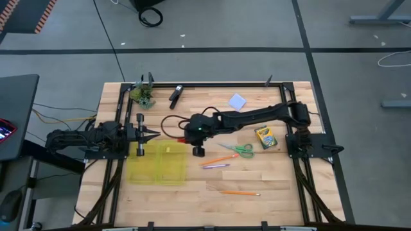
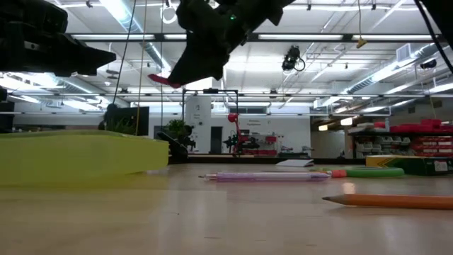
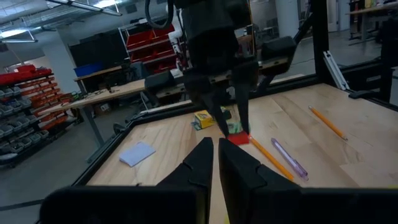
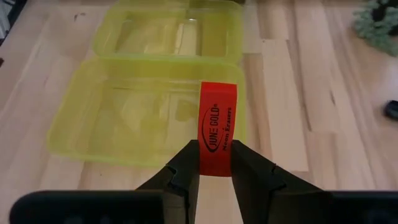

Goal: Pack school essentials
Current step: Put the red eraser into the yellow pencil box

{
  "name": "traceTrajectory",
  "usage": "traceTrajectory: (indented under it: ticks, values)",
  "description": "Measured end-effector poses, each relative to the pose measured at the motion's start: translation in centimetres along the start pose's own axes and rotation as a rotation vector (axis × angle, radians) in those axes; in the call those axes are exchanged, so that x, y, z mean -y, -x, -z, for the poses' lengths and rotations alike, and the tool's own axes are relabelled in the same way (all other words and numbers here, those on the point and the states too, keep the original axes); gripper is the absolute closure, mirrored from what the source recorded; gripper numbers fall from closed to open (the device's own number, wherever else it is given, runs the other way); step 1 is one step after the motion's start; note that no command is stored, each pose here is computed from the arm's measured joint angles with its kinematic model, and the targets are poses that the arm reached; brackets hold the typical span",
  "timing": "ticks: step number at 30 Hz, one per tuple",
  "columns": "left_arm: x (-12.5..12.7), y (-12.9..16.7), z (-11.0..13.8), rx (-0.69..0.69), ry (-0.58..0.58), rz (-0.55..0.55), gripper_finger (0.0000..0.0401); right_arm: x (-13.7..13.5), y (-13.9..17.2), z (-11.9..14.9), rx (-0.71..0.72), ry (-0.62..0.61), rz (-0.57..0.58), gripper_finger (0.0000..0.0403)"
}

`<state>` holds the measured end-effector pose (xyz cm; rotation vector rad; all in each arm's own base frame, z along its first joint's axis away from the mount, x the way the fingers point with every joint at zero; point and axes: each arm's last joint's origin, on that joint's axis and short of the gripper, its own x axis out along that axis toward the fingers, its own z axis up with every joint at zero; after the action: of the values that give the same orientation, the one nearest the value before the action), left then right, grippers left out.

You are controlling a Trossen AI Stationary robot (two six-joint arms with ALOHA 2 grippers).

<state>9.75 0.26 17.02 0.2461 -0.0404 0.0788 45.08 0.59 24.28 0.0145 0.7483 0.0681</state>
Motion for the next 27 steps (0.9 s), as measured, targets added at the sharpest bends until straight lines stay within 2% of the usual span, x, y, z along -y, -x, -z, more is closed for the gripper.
traceTrajectory:
  ticks: [12, 20, 27]
  values:
    - [0.0, 0.0, 0.0, -0.001, 0.0, 0.0, 0.0369, 0.0, -3.9, -1.7, 0.027, 0.047, -0.076, 0.0312]
    - [0.0, 0.0, 0.0, -0.001, 0.0, 0.0, 0.0371, 0.0, -6.2, -1.2, 0.049, 0.054, -0.128, 0.0312]
    - [0.0, 0.0, 0.0, -0.001, 0.0, 0.0, 0.0362, -0.3, -6.9, -0.8, 0.036, 0.055, -0.133, 0.0312]
